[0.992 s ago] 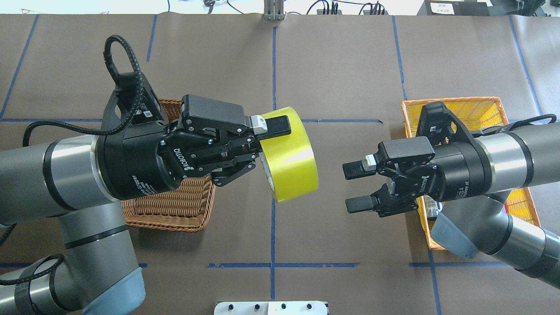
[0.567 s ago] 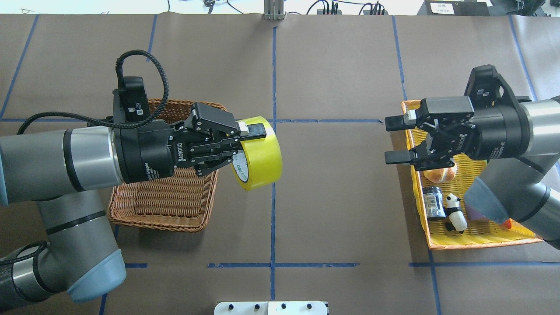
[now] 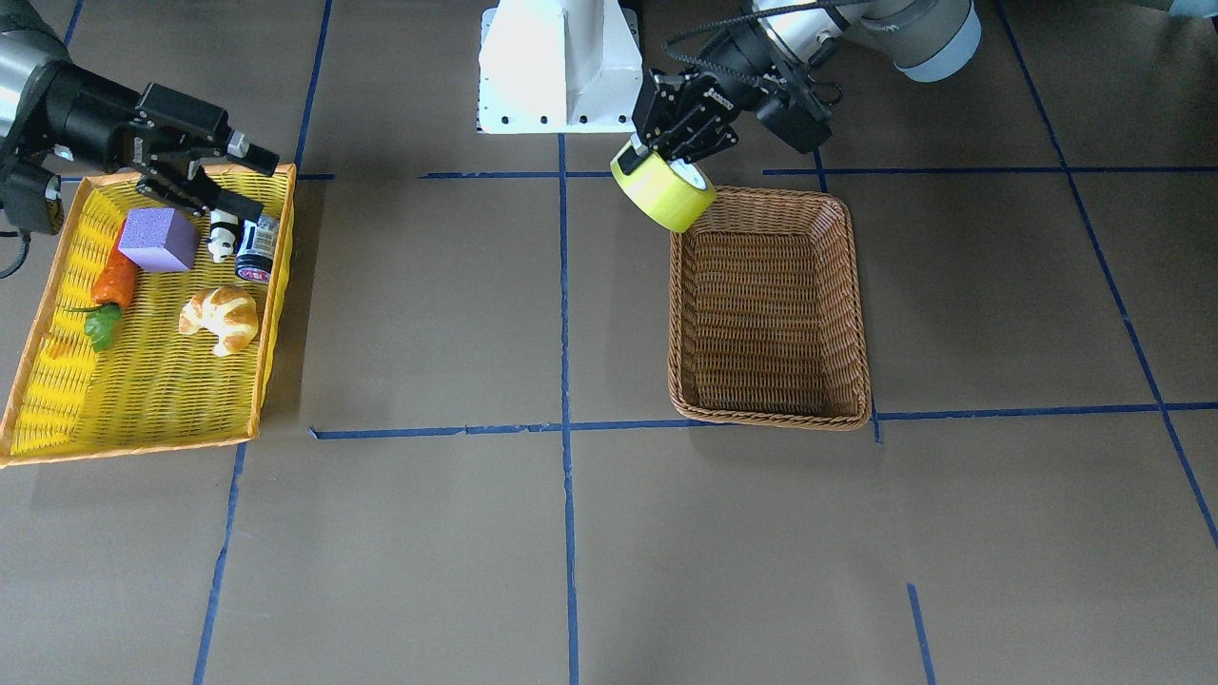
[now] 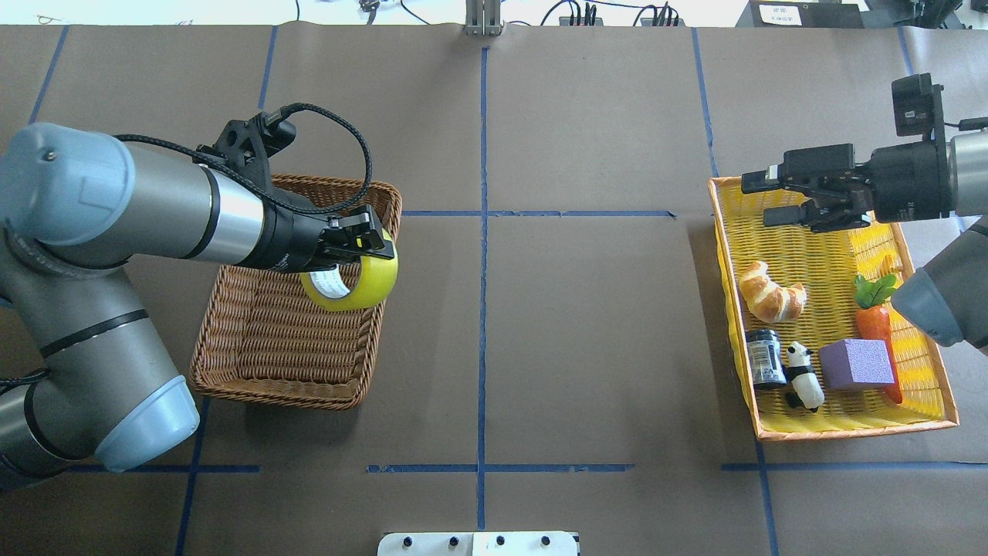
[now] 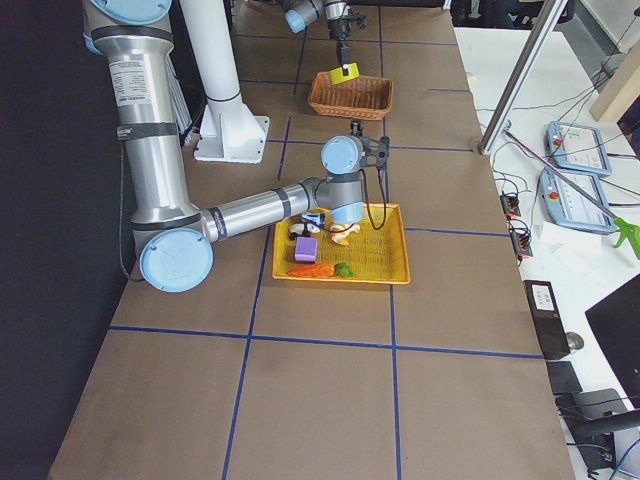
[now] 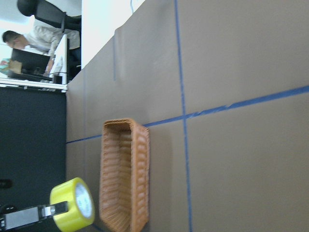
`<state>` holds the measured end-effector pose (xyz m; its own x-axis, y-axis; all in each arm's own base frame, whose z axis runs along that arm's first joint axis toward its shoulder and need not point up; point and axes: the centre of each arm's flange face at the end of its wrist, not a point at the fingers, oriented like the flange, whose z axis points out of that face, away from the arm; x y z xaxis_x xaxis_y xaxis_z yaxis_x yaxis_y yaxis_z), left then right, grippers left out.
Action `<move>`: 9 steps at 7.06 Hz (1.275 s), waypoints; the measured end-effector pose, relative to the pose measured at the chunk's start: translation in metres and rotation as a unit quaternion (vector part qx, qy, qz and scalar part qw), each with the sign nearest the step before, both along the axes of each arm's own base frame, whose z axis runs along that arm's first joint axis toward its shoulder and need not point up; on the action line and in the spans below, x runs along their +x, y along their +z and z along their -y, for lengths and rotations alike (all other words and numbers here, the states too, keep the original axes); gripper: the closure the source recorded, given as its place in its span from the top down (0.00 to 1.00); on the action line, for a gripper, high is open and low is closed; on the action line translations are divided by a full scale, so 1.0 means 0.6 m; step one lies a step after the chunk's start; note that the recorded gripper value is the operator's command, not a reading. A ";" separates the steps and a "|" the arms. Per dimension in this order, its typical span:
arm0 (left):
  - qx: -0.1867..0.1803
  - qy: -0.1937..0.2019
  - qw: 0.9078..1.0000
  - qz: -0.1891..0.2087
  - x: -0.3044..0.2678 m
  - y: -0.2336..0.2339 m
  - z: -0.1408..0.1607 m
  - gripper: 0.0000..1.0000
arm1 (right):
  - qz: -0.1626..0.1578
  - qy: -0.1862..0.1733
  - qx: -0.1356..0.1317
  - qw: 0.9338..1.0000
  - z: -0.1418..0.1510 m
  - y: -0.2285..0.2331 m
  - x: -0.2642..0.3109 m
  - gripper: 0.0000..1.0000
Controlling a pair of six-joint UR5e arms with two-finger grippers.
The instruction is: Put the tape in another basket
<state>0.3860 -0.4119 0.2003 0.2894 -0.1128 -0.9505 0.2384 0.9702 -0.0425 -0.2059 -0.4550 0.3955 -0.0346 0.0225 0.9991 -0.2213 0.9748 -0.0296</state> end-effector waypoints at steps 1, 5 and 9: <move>-0.001 0.012 0.998 0.068 0.009 0.031 0.015 0.00 | -0.055 0.010 0.016 0.998 0.011 0.043 0.017 1.00; -0.022 0.050 0.977 0.204 0.112 0.152 0.097 0.00 | -0.193 0.005 0.063 0.979 0.024 0.158 0.067 1.00; -0.051 0.092 0.972 0.210 0.142 0.189 0.103 0.00 | -0.212 0.000 0.065 0.975 0.012 0.184 0.068 1.00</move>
<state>0.4713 -0.4736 0.3135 0.6734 -0.1110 -0.7309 0.0795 0.9938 -0.0777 -0.1651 -0.4625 0.5057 0.3815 -0.1045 0.9184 -0.1868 0.9644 0.1873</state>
